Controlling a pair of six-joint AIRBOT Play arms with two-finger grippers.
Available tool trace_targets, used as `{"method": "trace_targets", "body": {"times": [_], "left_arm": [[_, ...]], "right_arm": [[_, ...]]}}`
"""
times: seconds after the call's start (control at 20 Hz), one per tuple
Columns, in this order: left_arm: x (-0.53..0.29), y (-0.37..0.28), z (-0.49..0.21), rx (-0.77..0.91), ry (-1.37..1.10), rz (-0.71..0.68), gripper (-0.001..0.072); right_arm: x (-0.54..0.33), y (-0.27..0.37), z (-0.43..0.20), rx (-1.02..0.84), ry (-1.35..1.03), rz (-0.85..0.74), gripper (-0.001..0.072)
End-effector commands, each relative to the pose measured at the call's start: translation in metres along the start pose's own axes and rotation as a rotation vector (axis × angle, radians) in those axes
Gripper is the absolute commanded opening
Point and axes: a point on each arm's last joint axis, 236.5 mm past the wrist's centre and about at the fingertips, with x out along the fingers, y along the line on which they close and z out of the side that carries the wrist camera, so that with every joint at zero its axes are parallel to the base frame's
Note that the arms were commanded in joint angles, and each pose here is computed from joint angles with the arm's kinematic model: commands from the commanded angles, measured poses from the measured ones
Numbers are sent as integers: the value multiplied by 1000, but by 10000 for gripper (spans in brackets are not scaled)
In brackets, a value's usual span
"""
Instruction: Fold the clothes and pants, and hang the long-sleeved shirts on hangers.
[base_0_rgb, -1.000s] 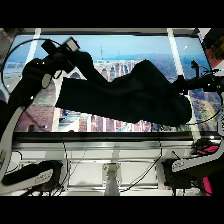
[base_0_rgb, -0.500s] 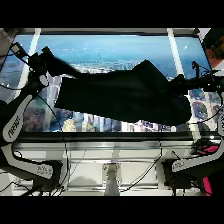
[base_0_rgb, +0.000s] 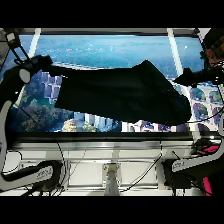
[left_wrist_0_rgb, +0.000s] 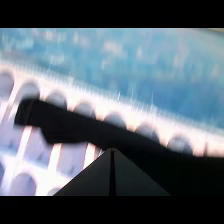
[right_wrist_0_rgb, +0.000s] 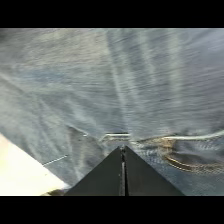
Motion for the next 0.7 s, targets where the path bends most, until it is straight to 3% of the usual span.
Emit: {"method": "trace_targets", "body": {"times": [0.0, 0.15, 0.3, 0.35, 0.4, 0.45, 0.5, 0.55, 0.65], "left_arm": [[-51, 28, -87, 106, 339, 50, 13], [-87, 42, -157, -71, 457, 19, 13], [-109, 15, -215, -224, 564, -152, 15], [-110, 9, -229, -273, 592, -181, 16], [-110, 7, -242, -296, 619, -183, 27], [-106, 9, -253, -310, 634, -172, 135], [-102, 10, -260, -332, 643, -167, 433], [-97, 8, -264, -411, 656, -158, 589], [-85, 6, -274, -548, 688, -132, 589]], "right_arm": [[-20, -37, -5, 67, -26, -32, 16], [-38, -79, -44, 265, -10, 42, 17], [-64, -112, -67, 410, -40, 85, 22], [-70, -124, -65, 458, -76, 71, 63], [-74, -131, -65, 494, -96, 65, 219], [-76, -134, -64, 501, -104, 62, 417], [-76, -136, -63, 502, -111, 57, 539], [-74, -133, -61, 500, -113, 60, 554], [-70, -129, -58, 488, -109, 63, 554]]}}
